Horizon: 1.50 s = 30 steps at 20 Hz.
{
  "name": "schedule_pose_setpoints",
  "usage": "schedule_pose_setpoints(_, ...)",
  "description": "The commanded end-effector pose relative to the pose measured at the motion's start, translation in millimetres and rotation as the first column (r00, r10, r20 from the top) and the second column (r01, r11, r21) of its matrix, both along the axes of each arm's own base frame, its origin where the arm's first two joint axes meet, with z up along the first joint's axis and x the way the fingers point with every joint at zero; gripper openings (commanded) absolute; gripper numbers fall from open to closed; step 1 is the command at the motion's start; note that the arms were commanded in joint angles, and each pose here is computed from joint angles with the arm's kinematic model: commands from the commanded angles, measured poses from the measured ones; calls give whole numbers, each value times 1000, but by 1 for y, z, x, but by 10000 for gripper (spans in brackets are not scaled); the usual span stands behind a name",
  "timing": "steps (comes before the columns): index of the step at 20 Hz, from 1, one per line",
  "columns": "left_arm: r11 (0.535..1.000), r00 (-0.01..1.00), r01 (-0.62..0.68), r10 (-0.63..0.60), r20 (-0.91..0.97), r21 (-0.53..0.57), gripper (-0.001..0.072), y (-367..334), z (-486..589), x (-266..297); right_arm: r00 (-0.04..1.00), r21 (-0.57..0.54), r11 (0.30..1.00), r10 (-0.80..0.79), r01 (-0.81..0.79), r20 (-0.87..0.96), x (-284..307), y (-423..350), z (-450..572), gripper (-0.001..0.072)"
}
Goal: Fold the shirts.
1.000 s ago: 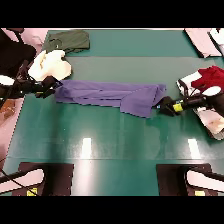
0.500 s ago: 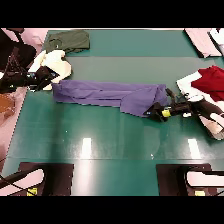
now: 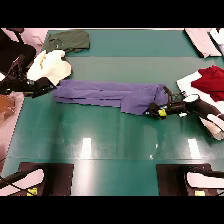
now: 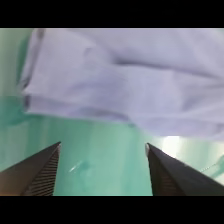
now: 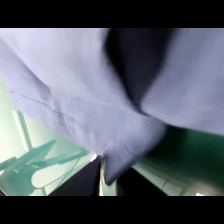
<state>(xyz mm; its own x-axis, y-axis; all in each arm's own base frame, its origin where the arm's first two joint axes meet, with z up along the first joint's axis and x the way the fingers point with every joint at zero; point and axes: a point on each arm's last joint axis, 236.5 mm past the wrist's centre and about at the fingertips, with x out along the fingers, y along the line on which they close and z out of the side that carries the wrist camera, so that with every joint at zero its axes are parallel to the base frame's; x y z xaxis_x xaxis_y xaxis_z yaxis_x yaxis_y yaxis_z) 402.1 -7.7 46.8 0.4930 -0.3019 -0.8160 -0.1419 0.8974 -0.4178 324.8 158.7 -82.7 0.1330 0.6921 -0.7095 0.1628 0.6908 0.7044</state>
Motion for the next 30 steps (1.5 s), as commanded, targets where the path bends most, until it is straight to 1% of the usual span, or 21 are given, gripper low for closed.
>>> schedule_pose_setpoints(1, 999, 999, 9, -7, -40, 40, 623, 7, -7, -9, 999, 30, 998, -47, 47, -12, 4, -15, 9, 135)
schedule_pose_setpoints(3, 999, 999, 6, -5, -34, 40, 622, 7, -6, -7, 997, 27, 997, -73, 73, -13, 8, -23, 8, 122)
schedule_pose_setpoints(4, 999, 1000, 4, -3, -30, 41, 622, 8, -6, -6, 997, 25, 997, -76, 77, -11, 9, -23, 8, 51)
schedule_pose_setpoints(5, 999, 1000, 3, -2, -28, 42, 622, 8, -6, -6, 997, 21, 997, -79, 79, -7, 10, -24, 7, 25)
schedule_pose_setpoints(10, 999, 1000, 2, 0, -25, 41, 622, 8, -5, -5, 999, 27, 999, -25, 25, 22, 12, -6, 17, 23)
schedule_pose_setpoints(11, 999, 1000, 2, -1, -25, 41, 622, 8, -5, -5, 998, 33, 999, 3, -5, 55, 17, 3, 28, 23)
schedule_pose_setpoints(14, 999, 1000, 1, 0, -25, 40, 622, 8, -5, -5, 969, 17, 998, 55, -61, 239, 51, 37, 83, 22)
schedule_pose_setpoints(16, 1000, 1000, -2, 2, -18, 26, 621, 5, -3, -3, 927, 8, 999, 36, -42, 374, 87, 55, 124, 22)
schedule_pose_setpoints(18, 1000, 1000, -2, 2, -17, 13, 621, 3, -2, -3, 892, 22, 999, 12, -24, 451, 120, 71, 152, 22)
schedule_pose_setpoints(20, 1000, 1000, -2, 2, -17, -5, 621, -1, -1, -3, 889, 42, 998, 22, -46, 457, 142, 91, 159, 22)
schedule_pose_setpoints(23, 1000, 1000, 6, -7, -28, -27, 621, -6, -1, -6, 905, 59, 995, 45, -77, 422, 164, 124, 139, 23)
schedule_pose_setpoints(27, 999, 999, 21, -23, -44, -36, 621, -9, -2, -10, 937, 75, 989, 94, -126, 337, 171, 156, 99, 25)
schedule_pose_setpoints(28, 999, 999, 22, -24, -46, -36, 621, -9, -2, -11, 940, 82, 984, 128, -161, 318, 166, 165, 94, 80)
schedule_pose_setpoints(29, 999, 999, 23, -24, -46, -36, 621, -9, -2, -11, 942, 91, 979, 148, -183, 299, 163, 167, 93, 244)
schedule_pose_setpoints(30, 999, 999, 22, -24, -45, -36, 621, -9, -2, -11, 943, 98, 976, 160, -196, 292, 163, 165, 98, 346)
